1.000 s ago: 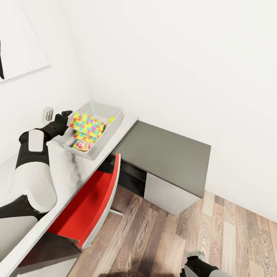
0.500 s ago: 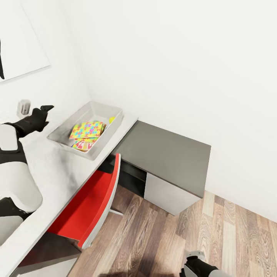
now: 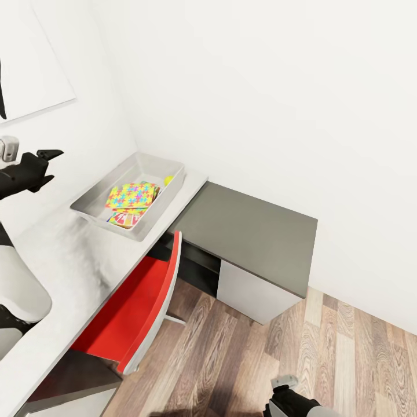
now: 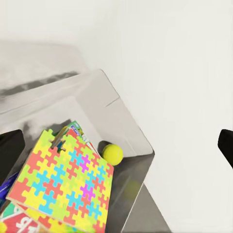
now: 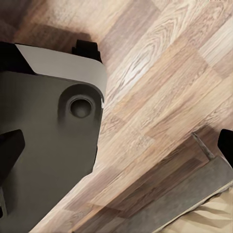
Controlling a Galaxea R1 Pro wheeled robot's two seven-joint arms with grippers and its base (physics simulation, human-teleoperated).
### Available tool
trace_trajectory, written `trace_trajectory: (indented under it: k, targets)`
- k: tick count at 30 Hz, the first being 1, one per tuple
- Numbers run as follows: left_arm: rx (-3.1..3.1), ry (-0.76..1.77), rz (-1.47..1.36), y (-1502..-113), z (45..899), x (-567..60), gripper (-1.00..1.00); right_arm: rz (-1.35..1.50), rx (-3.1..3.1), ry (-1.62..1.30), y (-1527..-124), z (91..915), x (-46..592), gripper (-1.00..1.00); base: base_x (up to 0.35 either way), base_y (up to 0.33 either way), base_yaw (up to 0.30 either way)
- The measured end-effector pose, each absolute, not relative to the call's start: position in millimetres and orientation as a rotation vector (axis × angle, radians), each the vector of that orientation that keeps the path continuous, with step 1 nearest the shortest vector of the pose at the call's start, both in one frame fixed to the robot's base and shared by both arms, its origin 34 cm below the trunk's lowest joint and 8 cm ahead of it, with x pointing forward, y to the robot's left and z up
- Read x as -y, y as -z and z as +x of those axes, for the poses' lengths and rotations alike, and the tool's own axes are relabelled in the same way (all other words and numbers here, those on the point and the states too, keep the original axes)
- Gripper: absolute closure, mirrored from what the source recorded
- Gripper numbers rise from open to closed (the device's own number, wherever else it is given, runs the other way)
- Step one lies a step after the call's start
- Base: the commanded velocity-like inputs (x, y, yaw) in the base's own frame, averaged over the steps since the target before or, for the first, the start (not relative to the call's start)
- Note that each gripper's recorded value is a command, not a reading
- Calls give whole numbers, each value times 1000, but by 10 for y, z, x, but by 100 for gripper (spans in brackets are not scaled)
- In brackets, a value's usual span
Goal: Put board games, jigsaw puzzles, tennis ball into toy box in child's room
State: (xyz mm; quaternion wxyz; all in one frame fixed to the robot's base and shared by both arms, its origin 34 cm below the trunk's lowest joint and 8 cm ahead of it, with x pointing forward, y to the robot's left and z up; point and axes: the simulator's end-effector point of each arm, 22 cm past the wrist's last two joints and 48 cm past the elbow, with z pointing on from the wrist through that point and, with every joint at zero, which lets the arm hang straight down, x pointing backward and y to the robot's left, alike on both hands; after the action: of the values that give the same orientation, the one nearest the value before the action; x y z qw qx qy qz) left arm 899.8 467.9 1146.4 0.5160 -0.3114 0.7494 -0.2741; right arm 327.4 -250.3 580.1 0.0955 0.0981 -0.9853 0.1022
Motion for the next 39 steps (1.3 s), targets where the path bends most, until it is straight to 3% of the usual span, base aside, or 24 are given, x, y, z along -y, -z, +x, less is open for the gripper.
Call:
trace_trajectory:
  k: [9,15,21,26,39]
  targets:
    - [-1800,630,-635,-11713,9005,-4492,-100,293,2921,-302,-5801,3275,2493,-100,0,0,0]
    - [-1841,537,-603,-11647,8865,-4733,-100,294,2921,-301,-5801,3275,2489,-100,0,0,0]
    - [-1880,706,-434,-11485,8701,-4285,-100,293,2923,-298,-5801,3279,2479,-100,0,0,0]
    - [-1940,692,-324,-11398,8554,-4147,-100,294,2924,-297,-5800,3281,2472,-100,0,0,0]
    - [-1958,686,-297,-11418,8323,-4370,-100,293,2925,-296,-5800,3284,2469,-100,0,0,0]
